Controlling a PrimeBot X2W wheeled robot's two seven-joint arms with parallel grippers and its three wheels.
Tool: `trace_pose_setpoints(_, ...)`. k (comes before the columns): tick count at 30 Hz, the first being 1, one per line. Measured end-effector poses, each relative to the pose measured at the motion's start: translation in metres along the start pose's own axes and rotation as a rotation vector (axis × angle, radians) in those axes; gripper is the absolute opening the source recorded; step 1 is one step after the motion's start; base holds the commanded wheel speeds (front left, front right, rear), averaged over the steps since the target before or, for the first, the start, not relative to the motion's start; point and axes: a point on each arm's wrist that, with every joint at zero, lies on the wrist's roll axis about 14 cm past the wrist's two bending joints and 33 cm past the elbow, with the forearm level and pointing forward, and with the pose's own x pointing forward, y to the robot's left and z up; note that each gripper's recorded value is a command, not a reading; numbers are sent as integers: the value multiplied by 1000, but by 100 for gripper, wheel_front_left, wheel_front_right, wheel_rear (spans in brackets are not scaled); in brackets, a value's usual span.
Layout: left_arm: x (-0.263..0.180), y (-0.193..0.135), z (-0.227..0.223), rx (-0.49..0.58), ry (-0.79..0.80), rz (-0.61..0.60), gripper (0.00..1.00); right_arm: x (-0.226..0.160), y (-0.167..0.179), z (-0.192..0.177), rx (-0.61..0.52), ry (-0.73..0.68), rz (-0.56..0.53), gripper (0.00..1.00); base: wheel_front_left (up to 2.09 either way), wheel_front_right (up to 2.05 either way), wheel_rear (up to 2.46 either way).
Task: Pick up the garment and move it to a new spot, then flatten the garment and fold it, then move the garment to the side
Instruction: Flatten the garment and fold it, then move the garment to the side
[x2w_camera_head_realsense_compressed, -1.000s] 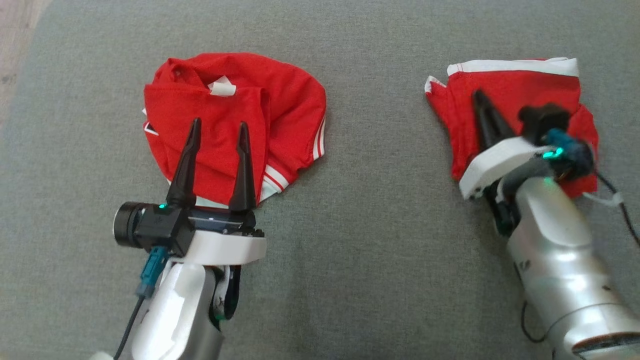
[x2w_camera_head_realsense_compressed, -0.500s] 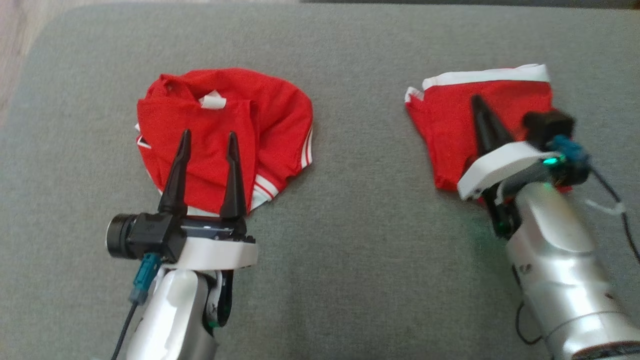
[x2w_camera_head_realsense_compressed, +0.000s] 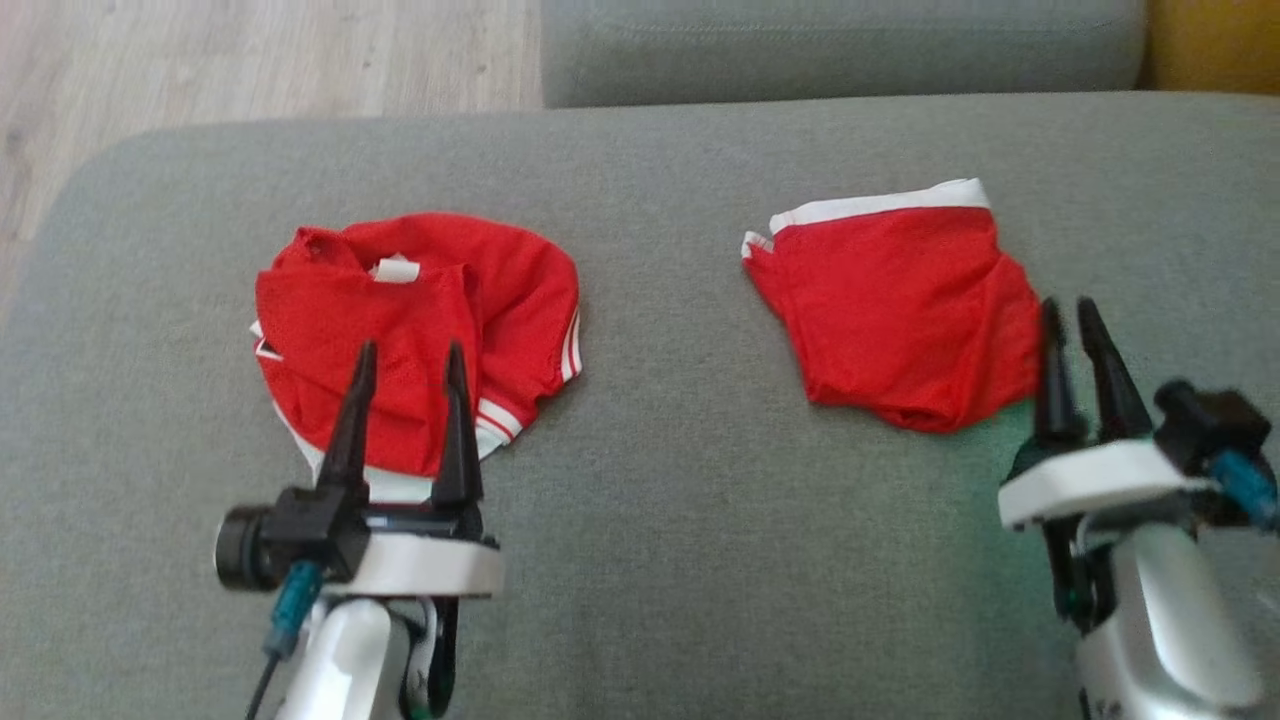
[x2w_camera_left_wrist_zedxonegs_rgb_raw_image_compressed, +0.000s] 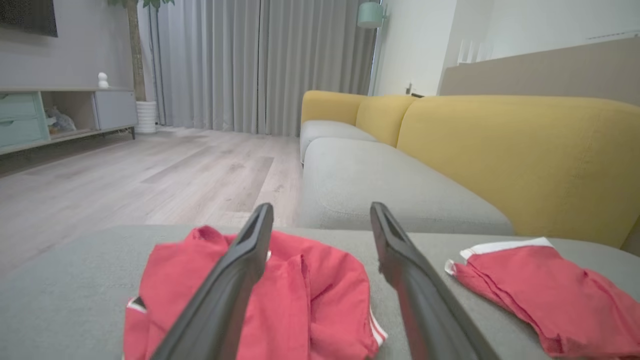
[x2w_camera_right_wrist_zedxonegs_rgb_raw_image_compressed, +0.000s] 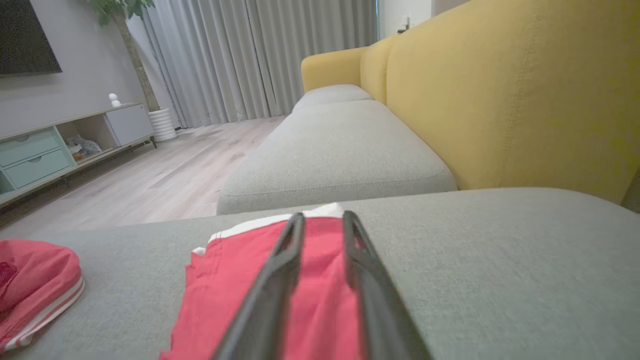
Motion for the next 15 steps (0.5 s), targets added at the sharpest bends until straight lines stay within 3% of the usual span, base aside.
trace_pose_setpoints(7,-20,0,-25,0,81,5,100,-35,-8,-12,43,23,-34,100,0,0,0)
trace_pose_setpoints(15,-21,0,-23,2,76,7,100,-40,-3,-11,52,17,-26,100,0,0,0)
